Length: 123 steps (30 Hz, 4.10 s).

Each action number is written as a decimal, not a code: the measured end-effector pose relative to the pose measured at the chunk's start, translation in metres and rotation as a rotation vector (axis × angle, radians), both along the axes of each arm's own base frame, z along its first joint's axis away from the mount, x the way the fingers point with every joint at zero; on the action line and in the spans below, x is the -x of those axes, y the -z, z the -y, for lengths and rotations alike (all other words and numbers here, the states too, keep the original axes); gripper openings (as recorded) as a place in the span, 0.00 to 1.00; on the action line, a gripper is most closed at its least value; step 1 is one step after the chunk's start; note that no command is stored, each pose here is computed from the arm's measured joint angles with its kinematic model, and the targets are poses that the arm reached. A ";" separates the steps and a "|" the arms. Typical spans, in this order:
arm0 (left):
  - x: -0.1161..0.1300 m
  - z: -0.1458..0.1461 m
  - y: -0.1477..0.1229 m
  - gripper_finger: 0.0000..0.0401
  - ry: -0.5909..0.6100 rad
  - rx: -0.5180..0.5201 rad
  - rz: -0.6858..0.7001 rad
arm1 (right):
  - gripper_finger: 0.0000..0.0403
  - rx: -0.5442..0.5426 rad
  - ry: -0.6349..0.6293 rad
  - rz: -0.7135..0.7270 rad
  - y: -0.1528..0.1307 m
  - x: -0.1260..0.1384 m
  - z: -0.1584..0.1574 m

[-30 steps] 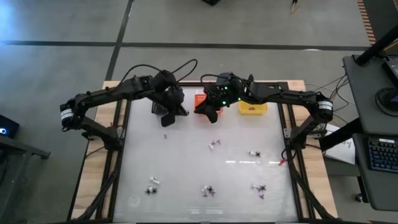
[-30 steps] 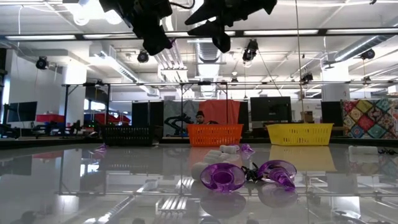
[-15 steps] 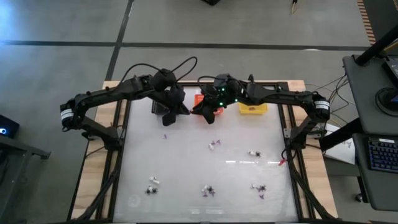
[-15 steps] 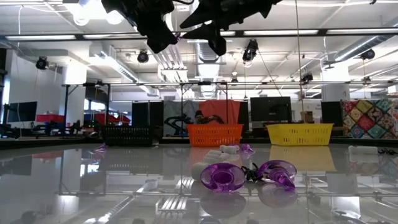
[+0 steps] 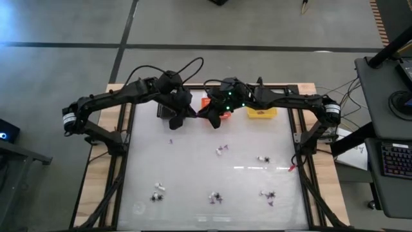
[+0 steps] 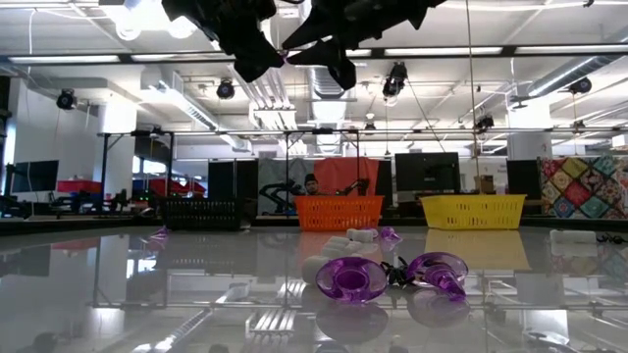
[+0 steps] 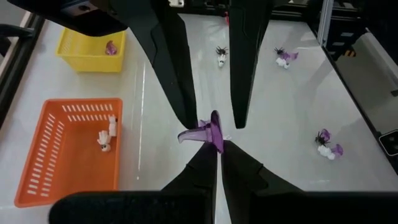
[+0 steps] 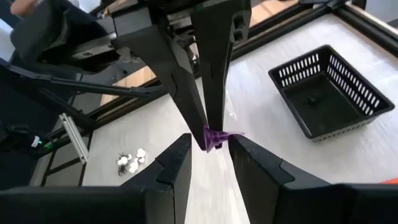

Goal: Sort Halloween decoration
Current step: Put the witch hat toy into the yellow bin, then put the skeleton toy into the orange bin

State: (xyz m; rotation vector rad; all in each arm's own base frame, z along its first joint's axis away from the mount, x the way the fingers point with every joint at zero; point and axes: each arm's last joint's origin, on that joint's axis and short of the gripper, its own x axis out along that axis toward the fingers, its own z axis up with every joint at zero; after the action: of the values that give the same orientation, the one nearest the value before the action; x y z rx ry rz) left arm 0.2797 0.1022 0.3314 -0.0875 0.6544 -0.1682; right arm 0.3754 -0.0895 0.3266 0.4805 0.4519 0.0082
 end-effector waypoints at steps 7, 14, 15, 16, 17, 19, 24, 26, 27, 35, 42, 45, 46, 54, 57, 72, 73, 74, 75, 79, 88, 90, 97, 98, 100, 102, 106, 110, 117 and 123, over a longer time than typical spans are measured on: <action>-0.001 0.000 -0.002 0.00 -0.006 0.001 0.019 | 0.26 0.013 0.009 0.041 -0.003 -0.002 0.001; -0.002 -0.001 -0.003 0.00 -0.009 -0.002 0.036 | 0.18 -0.026 0.028 0.037 -0.002 -0.003 0.001; -0.002 -0.001 -0.003 0.00 -0.009 -0.001 0.036 | 0.16 -0.028 0.030 0.037 -0.002 -0.003 0.001; -0.002 -0.001 -0.003 0.00 -0.009 -0.001 0.036 | 0.14 -0.027 0.032 0.037 -0.002 -0.003 0.001; -0.002 -0.001 -0.003 0.00 -0.010 -0.002 0.036 | 0.12 -0.025 0.036 0.036 -0.002 -0.003 0.001; -0.002 -0.001 -0.003 0.00 -0.010 -0.001 0.033 | 0.09 -0.020 0.046 0.035 -0.002 -0.003 0.001; -0.002 -0.001 -0.003 0.00 -0.010 0.000 0.032 | 0.04 -0.018 0.046 0.034 -0.002 -0.003 0.000; -0.002 -0.001 -0.002 0.00 -0.011 0.002 0.026 | 0.04 -0.019 0.045 0.034 -0.002 -0.003 0.000; -0.002 -0.001 -0.002 0.00 -0.011 0.003 0.025 | 0.03 -0.019 0.046 0.034 -0.002 -0.003 0.000; -0.001 0.000 -0.001 0.00 -0.009 0.006 0.011 | 0.02 -0.020 0.045 0.034 -0.002 -0.003 0.000; 0.000 0.000 0.000 0.00 -0.008 0.012 -0.004 | 0.02 -0.022 0.044 0.032 -0.002 -0.003 -0.001; 0.001 0.000 0.001 0.00 -0.002 0.010 -0.017 | 0.02 -0.022 0.044 0.034 -0.003 -0.003 -0.001; 0.001 0.001 0.002 0.00 -0.001 0.010 -0.021 | 0.02 -0.022 0.044 0.035 -0.003 -0.003 -0.001; 0.003 0.001 0.003 0.00 0.001 0.012 -0.042 | 0.02 -0.028 0.039 0.009 -0.003 0.000 -0.004; 0.004 0.002 0.005 0.00 0.002 0.012 -0.064 | 0.02 -0.043 0.051 -0.079 0.002 0.006 -0.005; 0.010 0.003 0.010 0.00 -0.016 -0.010 -0.157 | 0.02 0.026 0.369 -0.767 0.038 0.069 0.026; 0.011 0.002 0.011 0.00 -0.023 -0.014 -0.164 | 0.02 0.025 0.381 -0.790 0.039 0.072 0.030; 0.011 0.002 0.011 0.00 -0.030 -0.021 -0.169 | 0.02 0.023 0.385 -0.810 0.039 0.076 0.033; 0.011 0.002 0.011 0.00 -0.033 -0.022 -0.174 | 0.02 0.023 0.388 -0.826 0.040 0.079 0.037; 0.013 0.003 0.013 0.00 -0.034 -0.014 -0.202 | 0.02 0.001 0.418 -0.889 0.043 0.092 0.052; 0.021 0.003 0.019 0.00 -0.096 -0.036 -0.322 | 0.02 -0.080 0.473 -1.053 0.058 0.128 0.082; 0.022 0.003 0.019 0.00 -0.101 -0.028 -0.335 | 0.02 -0.106 0.488 -1.087 0.064 0.135 0.086; 0.024 0.004 0.021 0.00 -0.111 -0.022 -0.360 | 0.02 -0.169 0.528 -1.154 0.082 0.154 0.096; 0.024 0.004 0.021 0.00 -0.111 -0.023 -0.360 | 0.02 -0.175 0.530 -1.162 0.085 0.156 0.097; 0.024 0.004 0.021 0.00 -0.111 -0.023 -0.360 | 0.02 -0.186 0.536 -1.174 0.089 0.159 0.098; 0.024 0.004 0.021 0.00 -0.111 -0.023 -0.361 | 0.02 -0.189 0.532 -1.184 0.091 0.162 0.099; 0.024 0.004 0.021 0.00 -0.111 -0.023 -0.361 | 0.03 -0.165 0.531 -1.199 0.095 0.164 0.100; 0.024 0.004 0.021 0.00 -0.117 -0.018 -0.362 | 0.07 -0.109 0.557 -1.228 0.096 0.165 0.101; 0.025 0.005 0.021 0.00 -0.117 -0.011 -0.378 | 0.20 -0.090 0.550 -1.231 0.096 0.166 0.102; 0.032 0.007 0.025 0.00 -0.125 0.031 -0.463 | 0.27 -0.101 0.543 -1.212 0.094 0.164 0.103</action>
State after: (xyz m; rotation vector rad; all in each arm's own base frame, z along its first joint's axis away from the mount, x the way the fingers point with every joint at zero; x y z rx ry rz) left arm 0.2478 0.0948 0.3067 -0.1998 1.1046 -0.0351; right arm 0.2113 -0.1922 0.2324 0.6655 1.4938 -0.8254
